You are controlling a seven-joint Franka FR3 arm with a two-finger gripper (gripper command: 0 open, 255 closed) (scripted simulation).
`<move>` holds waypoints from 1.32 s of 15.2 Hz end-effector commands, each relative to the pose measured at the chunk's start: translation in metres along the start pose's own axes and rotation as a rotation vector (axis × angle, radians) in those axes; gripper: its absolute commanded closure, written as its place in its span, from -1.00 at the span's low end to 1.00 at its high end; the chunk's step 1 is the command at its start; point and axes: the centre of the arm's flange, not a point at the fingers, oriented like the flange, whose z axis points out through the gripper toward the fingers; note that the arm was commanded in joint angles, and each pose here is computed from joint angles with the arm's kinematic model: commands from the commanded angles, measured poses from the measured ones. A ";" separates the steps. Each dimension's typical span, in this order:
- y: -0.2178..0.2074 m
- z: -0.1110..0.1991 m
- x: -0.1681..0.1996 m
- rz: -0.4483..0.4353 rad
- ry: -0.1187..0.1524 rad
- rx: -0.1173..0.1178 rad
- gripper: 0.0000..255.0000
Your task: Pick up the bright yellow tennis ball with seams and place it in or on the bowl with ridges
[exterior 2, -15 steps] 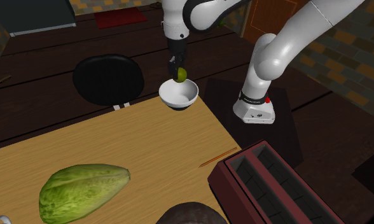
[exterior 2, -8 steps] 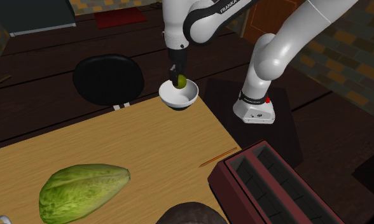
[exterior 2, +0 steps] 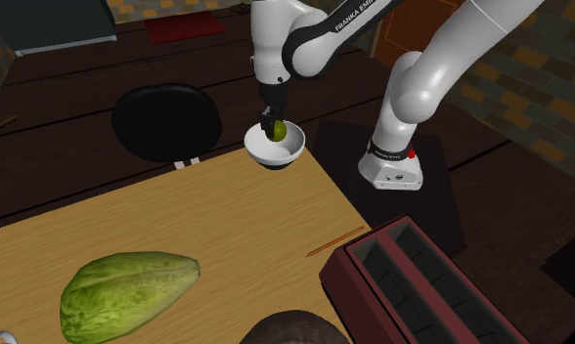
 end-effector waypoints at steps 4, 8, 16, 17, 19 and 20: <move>0.000 0.000 0.000 0.000 0.000 0.000 -1.00; 0.000 0.000 0.000 0.000 0.000 0.000 -1.00; 0.000 -0.050 0.000 0.000 0.000 0.000 -1.00; 0.000 -0.050 0.000 0.000 0.000 0.000 -1.00; 0.000 -0.050 0.000 0.000 0.000 0.000 -1.00; 0.000 -0.050 0.000 0.000 0.000 0.000 -1.00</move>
